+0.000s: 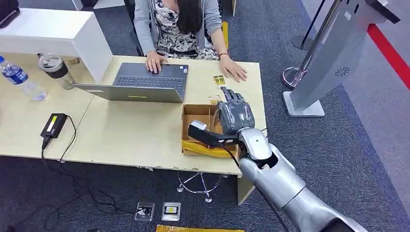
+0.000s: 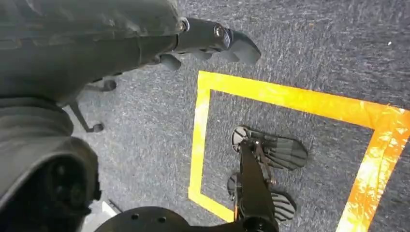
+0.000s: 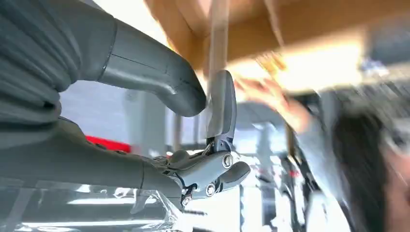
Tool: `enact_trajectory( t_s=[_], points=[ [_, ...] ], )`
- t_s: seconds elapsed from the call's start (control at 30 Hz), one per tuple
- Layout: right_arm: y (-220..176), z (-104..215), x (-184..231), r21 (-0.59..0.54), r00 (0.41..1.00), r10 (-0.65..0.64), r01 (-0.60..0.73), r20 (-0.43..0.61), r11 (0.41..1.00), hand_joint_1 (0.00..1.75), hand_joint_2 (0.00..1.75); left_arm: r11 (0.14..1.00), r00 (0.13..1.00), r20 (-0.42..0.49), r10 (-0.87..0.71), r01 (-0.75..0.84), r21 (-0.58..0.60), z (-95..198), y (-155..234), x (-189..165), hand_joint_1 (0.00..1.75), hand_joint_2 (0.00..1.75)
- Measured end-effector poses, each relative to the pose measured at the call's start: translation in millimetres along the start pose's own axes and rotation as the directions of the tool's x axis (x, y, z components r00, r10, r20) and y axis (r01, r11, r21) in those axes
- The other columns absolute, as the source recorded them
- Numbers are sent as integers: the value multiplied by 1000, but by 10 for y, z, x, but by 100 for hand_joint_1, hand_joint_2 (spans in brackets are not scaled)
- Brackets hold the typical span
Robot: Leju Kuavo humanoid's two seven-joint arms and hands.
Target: Pass the card to the sensor for recognition and then transmit it.
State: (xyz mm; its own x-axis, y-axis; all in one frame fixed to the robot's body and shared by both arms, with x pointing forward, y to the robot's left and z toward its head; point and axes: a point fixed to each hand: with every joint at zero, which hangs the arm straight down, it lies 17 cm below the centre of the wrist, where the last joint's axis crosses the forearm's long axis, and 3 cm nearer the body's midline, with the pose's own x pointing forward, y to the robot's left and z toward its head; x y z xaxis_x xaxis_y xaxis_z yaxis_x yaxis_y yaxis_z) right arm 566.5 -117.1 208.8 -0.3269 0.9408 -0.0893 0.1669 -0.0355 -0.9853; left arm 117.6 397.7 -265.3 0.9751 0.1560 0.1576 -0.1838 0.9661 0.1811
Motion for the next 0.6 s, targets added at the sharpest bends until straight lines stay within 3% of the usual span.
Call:
enact_trajectory(
  t_s=[0.1,0.27,0.6],
  points=[
    [-568,-226,37,-121,996,-82,87,45,989,175,175,1000,1000,11,-13,13,-3,1,-11,17,0,0],
    [-1111,-406,40,-240,982,-168,183,82,953,175,175,999,999,14,-31,31,-9,3,-27,15,0,0],
    [-1160,-678,121,-218,978,-197,206,65,954,175,175,997,997,28,-74,75,-22,14,-96,71,0,0]
  ],
)
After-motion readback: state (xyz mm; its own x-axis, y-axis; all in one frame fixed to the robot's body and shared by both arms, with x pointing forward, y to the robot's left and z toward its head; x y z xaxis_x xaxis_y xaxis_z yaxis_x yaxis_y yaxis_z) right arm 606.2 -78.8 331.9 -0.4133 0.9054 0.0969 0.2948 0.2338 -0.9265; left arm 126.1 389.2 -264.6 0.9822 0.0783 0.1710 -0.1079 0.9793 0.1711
